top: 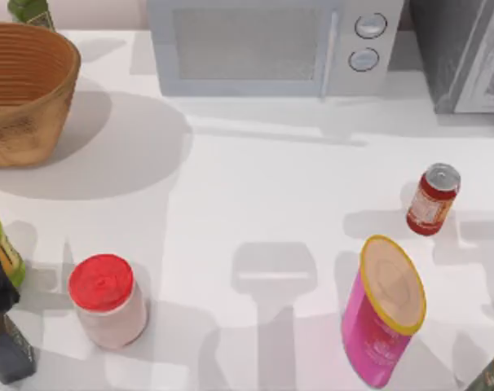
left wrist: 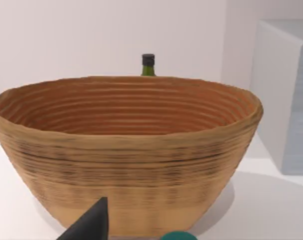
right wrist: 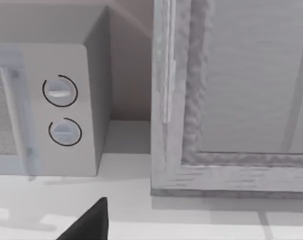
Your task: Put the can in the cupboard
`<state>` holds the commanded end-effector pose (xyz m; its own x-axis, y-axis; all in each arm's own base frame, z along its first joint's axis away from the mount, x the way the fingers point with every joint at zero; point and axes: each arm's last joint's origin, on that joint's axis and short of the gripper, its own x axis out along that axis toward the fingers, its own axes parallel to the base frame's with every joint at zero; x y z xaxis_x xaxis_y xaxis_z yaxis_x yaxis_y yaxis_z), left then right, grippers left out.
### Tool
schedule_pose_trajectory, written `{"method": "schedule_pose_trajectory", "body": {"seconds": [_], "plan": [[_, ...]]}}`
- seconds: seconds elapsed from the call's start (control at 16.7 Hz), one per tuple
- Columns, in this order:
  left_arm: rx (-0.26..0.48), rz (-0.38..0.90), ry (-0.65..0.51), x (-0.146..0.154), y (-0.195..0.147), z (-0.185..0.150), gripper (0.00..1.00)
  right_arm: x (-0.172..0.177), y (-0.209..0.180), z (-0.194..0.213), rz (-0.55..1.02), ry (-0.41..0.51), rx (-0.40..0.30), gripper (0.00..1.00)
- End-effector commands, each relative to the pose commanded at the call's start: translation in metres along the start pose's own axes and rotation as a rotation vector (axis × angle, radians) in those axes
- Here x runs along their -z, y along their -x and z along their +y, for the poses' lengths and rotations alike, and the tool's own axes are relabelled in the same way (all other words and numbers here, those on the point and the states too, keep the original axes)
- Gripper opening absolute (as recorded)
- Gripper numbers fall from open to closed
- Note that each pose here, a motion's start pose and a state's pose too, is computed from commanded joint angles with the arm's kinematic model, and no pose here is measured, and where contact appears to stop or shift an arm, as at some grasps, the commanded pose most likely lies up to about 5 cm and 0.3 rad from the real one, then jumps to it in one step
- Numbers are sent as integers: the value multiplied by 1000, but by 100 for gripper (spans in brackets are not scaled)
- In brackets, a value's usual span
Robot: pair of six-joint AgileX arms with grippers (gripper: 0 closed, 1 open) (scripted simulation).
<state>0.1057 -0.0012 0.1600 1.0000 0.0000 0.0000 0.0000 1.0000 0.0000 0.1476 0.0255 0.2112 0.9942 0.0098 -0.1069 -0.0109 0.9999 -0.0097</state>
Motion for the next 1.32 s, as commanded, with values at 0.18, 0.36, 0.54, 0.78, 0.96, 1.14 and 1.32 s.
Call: {"method": "schedule_pose_trajectory", "body": {"seconds": [0.18,0.36,0.54,0.78,0.96,1.14,1.32], "plan": [[0,0,0,0,0,0,100,6,-38,24,124,5,-11,100],[0,0,0,0,0,0,100,38,-70,47,272,24,1,100],[0,0,0,0,0,0,100,77,-85,62,398,37,15,100],[0,0,0,0,0,0,100,100,-90,85,392,-7,16,100],[0,0,0,0,0,0,100,104,-90,89,387,-18,18,100],[0,0,0,0,0,0,100,105,-89,88,390,-17,20,100],[0,0,0,0,0,0,100,102,-99,88,385,-18,18,100]]}}
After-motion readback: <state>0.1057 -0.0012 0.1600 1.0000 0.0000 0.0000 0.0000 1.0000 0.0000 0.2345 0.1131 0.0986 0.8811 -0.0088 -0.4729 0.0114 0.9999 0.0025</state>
